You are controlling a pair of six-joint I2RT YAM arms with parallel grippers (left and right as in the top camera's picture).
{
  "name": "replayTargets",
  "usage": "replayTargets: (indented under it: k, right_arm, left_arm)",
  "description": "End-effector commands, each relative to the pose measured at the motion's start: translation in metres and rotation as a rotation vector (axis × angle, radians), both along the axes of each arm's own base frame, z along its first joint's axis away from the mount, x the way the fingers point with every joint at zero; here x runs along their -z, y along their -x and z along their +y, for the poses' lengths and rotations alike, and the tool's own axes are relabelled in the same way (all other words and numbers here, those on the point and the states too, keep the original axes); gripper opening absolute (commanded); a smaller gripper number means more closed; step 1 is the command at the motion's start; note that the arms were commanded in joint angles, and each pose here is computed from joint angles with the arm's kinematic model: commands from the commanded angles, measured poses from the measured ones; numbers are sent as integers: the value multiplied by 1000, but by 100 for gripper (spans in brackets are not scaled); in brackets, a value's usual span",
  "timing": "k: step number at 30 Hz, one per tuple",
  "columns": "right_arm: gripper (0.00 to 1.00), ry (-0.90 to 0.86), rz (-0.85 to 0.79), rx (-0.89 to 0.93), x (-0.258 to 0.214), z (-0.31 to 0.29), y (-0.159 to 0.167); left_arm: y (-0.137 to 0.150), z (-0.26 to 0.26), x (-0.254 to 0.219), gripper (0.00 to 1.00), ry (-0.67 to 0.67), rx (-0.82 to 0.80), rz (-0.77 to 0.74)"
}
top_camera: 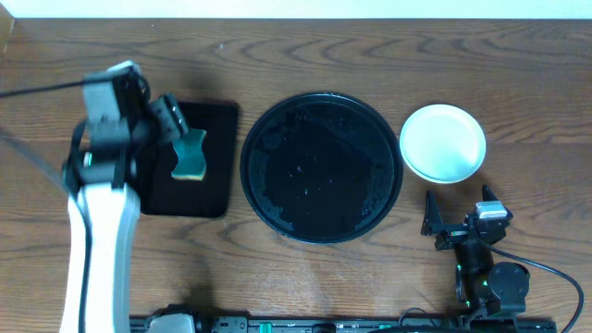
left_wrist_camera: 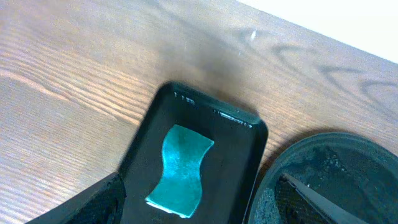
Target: Clean dirty plates on tray and stack at the side
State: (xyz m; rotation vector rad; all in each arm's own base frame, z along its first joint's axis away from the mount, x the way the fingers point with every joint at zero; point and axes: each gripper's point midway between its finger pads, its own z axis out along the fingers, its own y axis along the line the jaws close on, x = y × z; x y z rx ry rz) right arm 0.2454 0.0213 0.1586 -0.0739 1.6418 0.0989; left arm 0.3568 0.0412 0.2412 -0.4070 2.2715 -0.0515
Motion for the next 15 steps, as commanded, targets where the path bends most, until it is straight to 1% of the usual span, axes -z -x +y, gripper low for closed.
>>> replayTargets:
  k: [1, 7, 12, 15]
  right_arm:
    - [99, 0, -3, 3, 0, -1, 0]
    - [99, 0, -3, 3, 0, -1, 0]
    - [99, 0, -3, 3, 0, -1, 0]
    - [99, 0, -3, 3, 0, -1, 0]
  left_arm:
    - [26, 3, 6, 78, -114, 54, -35]
    - [60, 0, 32, 77, -128, 33, -210]
    - [85, -3, 66, 77, -70, -18, -339]
    - [94, -10, 85, 78, -51, -12, -395]
